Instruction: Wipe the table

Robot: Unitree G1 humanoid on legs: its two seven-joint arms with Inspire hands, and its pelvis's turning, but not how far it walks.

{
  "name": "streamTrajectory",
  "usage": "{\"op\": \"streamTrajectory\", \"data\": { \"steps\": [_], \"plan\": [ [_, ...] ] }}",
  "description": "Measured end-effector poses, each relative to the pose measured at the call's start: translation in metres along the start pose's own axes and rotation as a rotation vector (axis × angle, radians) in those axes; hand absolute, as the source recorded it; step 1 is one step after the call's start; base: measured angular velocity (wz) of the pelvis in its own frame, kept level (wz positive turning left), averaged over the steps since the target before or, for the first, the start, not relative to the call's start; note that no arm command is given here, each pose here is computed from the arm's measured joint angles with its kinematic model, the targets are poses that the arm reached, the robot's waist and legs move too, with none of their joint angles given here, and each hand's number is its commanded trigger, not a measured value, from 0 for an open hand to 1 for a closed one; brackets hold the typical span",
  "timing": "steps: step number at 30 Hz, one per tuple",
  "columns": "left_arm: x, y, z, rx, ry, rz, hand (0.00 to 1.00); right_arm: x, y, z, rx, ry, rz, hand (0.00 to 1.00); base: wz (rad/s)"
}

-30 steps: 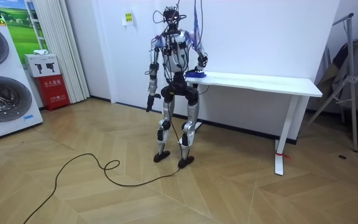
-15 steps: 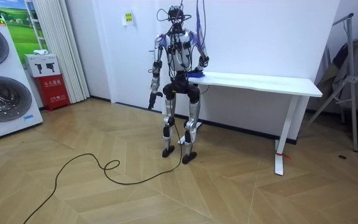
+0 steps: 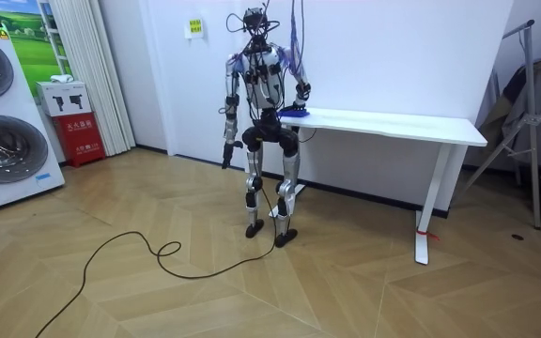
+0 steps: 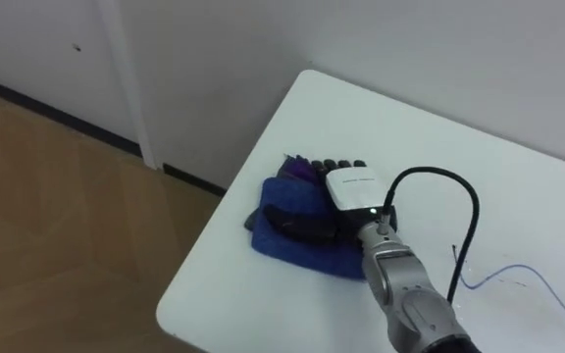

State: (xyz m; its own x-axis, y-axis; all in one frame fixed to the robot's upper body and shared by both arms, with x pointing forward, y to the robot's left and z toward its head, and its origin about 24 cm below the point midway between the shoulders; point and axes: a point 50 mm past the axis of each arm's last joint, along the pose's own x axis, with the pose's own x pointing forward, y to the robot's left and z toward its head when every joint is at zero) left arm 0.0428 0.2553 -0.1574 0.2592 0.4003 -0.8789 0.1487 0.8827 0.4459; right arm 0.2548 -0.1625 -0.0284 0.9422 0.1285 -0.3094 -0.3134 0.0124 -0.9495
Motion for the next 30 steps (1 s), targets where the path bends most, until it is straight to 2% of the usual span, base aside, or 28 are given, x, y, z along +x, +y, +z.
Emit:
{"op": "streamTrajectory", "data": {
  "steps": [9, 18, 30],
  "plan": [
    [0.0, 0.0, 0.007, -0.006, -0.034, 0.005, 0.0, -0.014, 0.004, 0.011, 0.027, -0.068, -0.044, 0.0, -0.05],
    [0.001, -0.001, 0.004, -0.003, -0.019, 0.031, 0.0, -0.015, -0.004, 0.018, 0.011, -0.132, -0.128, 0.0, -0.04],
    [0.003, -0.001, 0.007, -0.002, -0.016, 0.028, 0.0, -0.027, 0.007, 0.021, 0.037, -0.147, -0.116, 0.0, 0.0]
  ]
}}
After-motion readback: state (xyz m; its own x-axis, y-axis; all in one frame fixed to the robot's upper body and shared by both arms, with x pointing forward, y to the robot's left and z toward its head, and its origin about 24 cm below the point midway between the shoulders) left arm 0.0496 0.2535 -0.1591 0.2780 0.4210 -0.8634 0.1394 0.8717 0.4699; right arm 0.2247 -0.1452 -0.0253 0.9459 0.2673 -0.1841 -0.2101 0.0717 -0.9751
